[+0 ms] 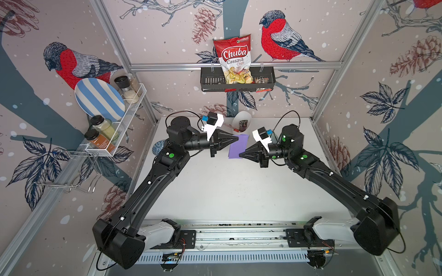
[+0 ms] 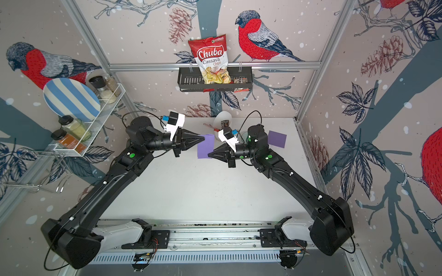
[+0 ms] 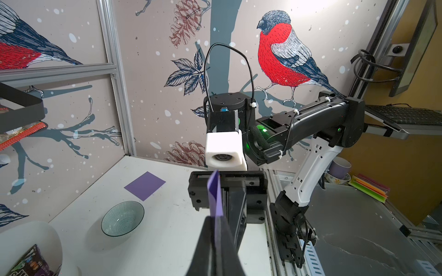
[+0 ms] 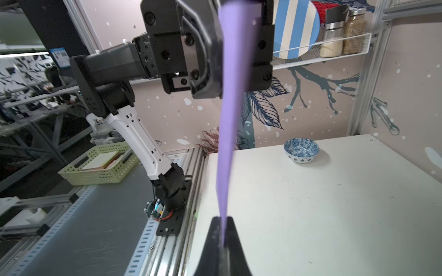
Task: Fold the square paper along the opposite sides
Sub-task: Smooth out the paper.
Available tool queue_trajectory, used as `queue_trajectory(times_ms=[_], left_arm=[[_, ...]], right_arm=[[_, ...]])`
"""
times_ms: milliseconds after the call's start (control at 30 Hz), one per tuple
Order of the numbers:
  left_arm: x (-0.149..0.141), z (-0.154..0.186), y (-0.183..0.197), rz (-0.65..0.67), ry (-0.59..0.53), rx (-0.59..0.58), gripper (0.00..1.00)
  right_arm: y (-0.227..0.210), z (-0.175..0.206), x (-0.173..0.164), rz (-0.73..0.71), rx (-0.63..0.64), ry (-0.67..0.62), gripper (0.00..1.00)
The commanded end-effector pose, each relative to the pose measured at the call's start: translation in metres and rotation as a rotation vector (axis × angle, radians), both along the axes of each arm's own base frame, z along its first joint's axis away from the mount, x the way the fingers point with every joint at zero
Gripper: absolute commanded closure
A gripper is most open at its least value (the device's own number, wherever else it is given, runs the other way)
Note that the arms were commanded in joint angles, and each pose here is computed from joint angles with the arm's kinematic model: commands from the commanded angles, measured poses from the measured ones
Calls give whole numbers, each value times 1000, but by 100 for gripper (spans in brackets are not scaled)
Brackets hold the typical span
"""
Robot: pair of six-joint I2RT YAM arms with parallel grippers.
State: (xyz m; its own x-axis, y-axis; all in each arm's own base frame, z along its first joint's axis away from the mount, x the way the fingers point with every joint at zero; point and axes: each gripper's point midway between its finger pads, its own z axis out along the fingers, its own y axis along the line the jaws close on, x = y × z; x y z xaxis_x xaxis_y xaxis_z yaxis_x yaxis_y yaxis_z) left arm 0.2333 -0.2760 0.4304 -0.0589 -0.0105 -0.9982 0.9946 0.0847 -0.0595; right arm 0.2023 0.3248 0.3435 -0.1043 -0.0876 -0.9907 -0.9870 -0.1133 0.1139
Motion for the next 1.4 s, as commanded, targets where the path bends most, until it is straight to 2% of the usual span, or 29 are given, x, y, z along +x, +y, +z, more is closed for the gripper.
queue_trajectory(times_ms=[0,67,133,167,200,233,400,467,500,533,567,733,767,800,833,900,1067,1100,1133,1167,1200,1233,1367], left_arm=[[-1,11,2,10,-67,-19,100],[0,12,2,13,-69,-18,100],[-1,12,2,15,-71,-18,100],[-1,12,2,15,-71,-17,100],[-1,12,2,15,-72,-18,100],[-1,13,2,16,-74,-18,100],[-1,13,3,18,-75,-19,100],[-1,13,3,20,-75,-18,100],[-1,13,3,20,-75,-19,100],[-1,13,3,21,-74,-18,100],[-1,13,3,21,-75,-18,100],[-1,13,3,23,-75,-18,100],[-1,13,3,23,-74,-17,100],[0,13,3,25,-74,-16,100],[0,13,3,26,-75,-17,100],[0,13,3,29,-76,-16,100],[2,13,4,39,-78,-16,100],[3,12,4,41,-75,-14,100],[3,12,4,43,-76,-14,100],[3,12,4,44,-75,-14,100],[4,13,4,44,-76,-14,100],[3,13,4,44,-78,-15,100],[4,13,4,47,-77,-15,100]], right_arm=[[0,0,-4,12,4,-11,100],[1,1,-4,4,6,-16,100],[1,0,-3,-2,3,-15,82],[1,-2,-3,-1,0,-12,78],[1,-3,-2,-4,-1,-9,82],[2,-4,0,-14,-5,-5,100],[1,-6,1,-24,-4,-3,100],[1,-7,2,-29,-7,-2,81],[1,-7,2,-29,-8,-1,80],[1,-7,3,-35,-9,1,93],[1,-8,4,-43,-11,3,100],[-1,-9,2,-40,-4,3,100],[-1,-8,3,-45,-4,2,98],[-2,-8,2,-45,-4,0,87],[-2,-9,2,-46,-6,0,85],[-2,-10,4,-50,-8,6,100],[-4,-10,2,-47,-3,4,100],[-4,-10,3,-52,-4,7,98],[-4,-11,2,-48,-6,9,89],[-4,-12,2,-47,-10,13,86],[-4,-13,3,-51,-12,14,88],[-4,-14,3,-53,-14,14,100],[-4,-18,1,-46,-19,15,100]])
